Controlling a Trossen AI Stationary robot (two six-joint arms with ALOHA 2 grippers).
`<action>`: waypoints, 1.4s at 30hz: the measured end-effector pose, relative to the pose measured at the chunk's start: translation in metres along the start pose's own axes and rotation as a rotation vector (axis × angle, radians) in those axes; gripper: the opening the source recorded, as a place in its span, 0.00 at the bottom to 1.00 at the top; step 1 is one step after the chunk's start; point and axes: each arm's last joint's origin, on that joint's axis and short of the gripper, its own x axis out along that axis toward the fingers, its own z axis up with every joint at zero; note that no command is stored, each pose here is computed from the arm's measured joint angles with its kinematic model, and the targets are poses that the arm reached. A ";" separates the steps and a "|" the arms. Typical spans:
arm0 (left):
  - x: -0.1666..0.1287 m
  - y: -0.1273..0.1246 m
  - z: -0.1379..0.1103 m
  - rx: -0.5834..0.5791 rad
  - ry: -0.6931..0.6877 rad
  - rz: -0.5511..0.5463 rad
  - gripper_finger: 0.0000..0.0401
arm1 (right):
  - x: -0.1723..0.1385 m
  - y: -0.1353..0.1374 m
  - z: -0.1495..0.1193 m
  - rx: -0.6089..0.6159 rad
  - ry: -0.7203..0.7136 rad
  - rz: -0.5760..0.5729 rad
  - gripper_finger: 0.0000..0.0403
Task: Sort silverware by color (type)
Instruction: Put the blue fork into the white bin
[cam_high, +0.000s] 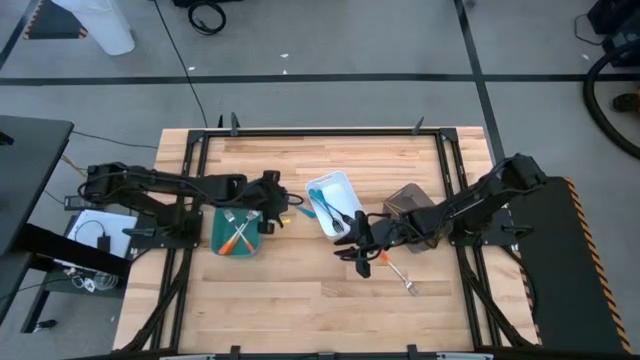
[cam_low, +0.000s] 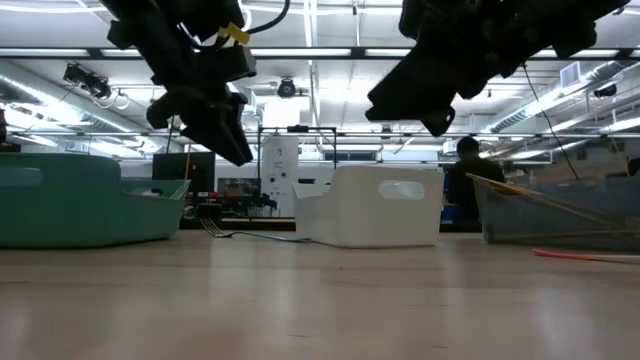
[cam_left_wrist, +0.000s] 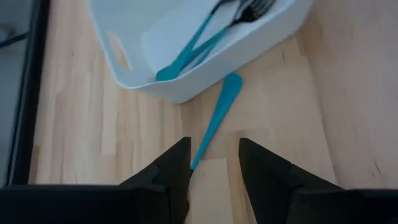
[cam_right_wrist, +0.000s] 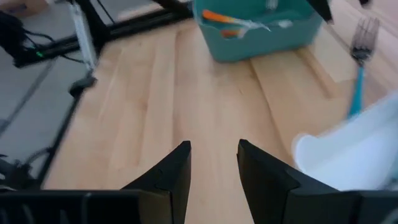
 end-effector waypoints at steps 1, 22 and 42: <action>0.002 0.002 -0.001 0.017 0.001 -0.015 0.36 | 0.001 0.002 0.000 -0.001 -0.013 0.010 0.34; 0.081 0.027 -0.038 -0.031 0.170 -0.110 0.36 | 0.002 0.016 -0.004 -0.036 -0.066 -0.005 0.34; 0.089 0.036 -0.051 0.044 0.192 -0.179 0.04 | 0.002 0.016 -0.005 -0.044 -0.066 -0.006 0.34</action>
